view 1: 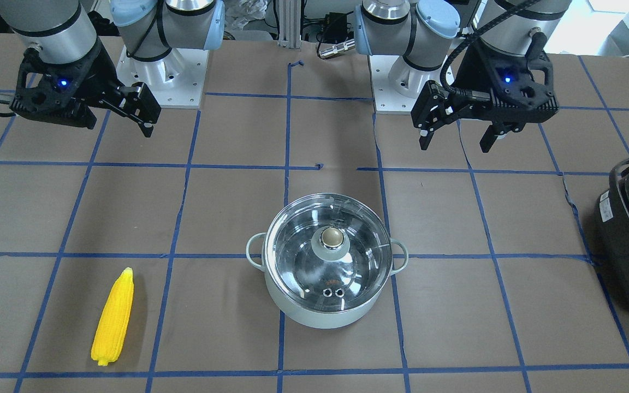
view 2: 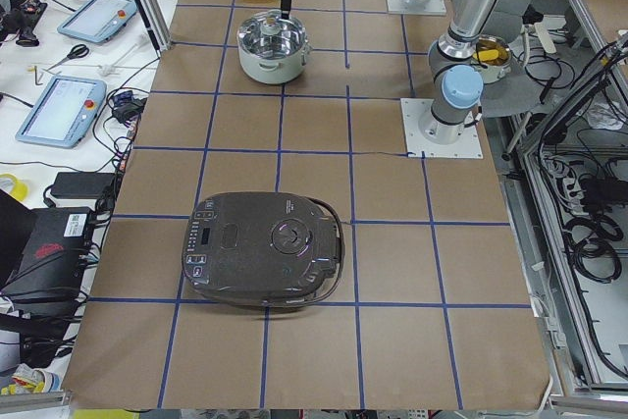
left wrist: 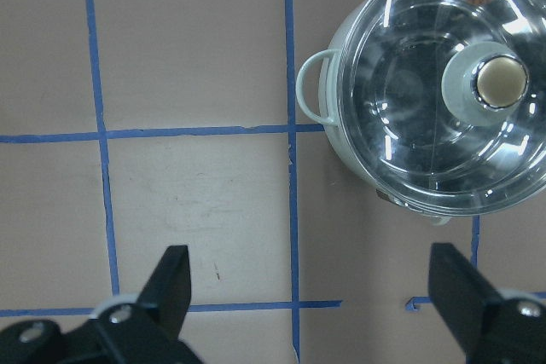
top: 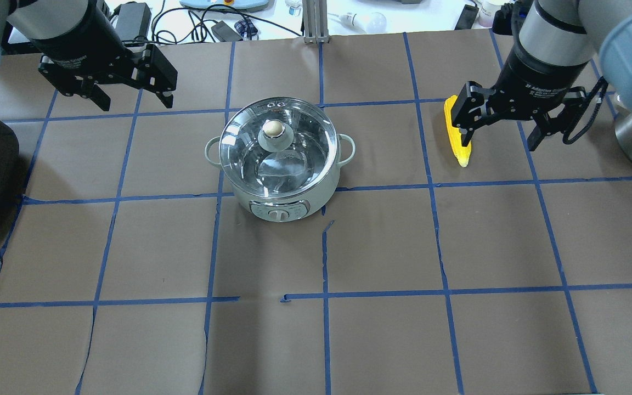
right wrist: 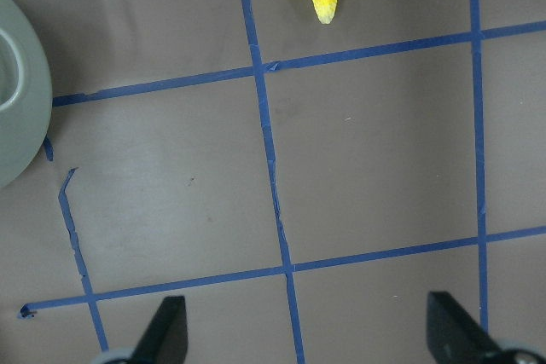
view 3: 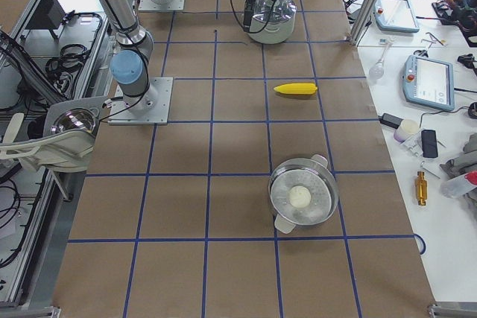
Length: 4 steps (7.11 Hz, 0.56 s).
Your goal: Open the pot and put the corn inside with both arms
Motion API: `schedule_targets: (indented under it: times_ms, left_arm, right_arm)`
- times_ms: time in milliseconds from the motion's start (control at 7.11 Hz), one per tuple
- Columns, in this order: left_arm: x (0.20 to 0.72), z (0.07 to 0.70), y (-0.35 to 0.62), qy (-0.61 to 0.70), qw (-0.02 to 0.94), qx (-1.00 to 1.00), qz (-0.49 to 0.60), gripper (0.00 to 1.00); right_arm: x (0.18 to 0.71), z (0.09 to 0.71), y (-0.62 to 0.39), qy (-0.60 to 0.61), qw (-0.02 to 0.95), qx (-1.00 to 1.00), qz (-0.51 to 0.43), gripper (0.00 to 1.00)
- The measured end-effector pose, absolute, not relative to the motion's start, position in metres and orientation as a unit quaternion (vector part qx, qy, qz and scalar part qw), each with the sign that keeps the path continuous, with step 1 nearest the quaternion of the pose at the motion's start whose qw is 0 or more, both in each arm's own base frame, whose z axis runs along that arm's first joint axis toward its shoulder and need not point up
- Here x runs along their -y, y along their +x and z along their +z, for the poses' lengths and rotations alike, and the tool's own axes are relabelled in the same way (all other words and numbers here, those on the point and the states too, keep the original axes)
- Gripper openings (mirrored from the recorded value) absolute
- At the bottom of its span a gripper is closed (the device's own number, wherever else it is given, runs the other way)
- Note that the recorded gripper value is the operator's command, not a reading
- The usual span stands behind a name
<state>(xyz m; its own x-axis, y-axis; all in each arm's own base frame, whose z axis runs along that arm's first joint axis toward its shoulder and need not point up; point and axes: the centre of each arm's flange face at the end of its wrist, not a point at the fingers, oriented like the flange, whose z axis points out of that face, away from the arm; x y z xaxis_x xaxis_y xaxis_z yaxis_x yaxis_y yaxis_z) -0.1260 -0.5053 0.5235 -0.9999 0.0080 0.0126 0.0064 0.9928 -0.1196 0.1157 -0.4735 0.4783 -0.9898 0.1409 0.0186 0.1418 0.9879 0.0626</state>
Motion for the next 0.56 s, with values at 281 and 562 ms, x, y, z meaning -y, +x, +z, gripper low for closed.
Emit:
schedule_targets:
  times_ms: [281,562]
  left_arm:
    - [0.5049,0.5236,-0.1287,-0.006,0.004,0.998,0.060,1.00]
    - [0.5067,0.5219,-0.1346,-0.003,0.004,0.998,0.060,1.00]
  right_arm:
    - [0.4734,0.4779,0.1157,-0.071,0.007,0.997,-0.033,1.00]
    - [0.4732,0.4772,0.1153,-0.071,0.009,0.997,-0.033,1.00]
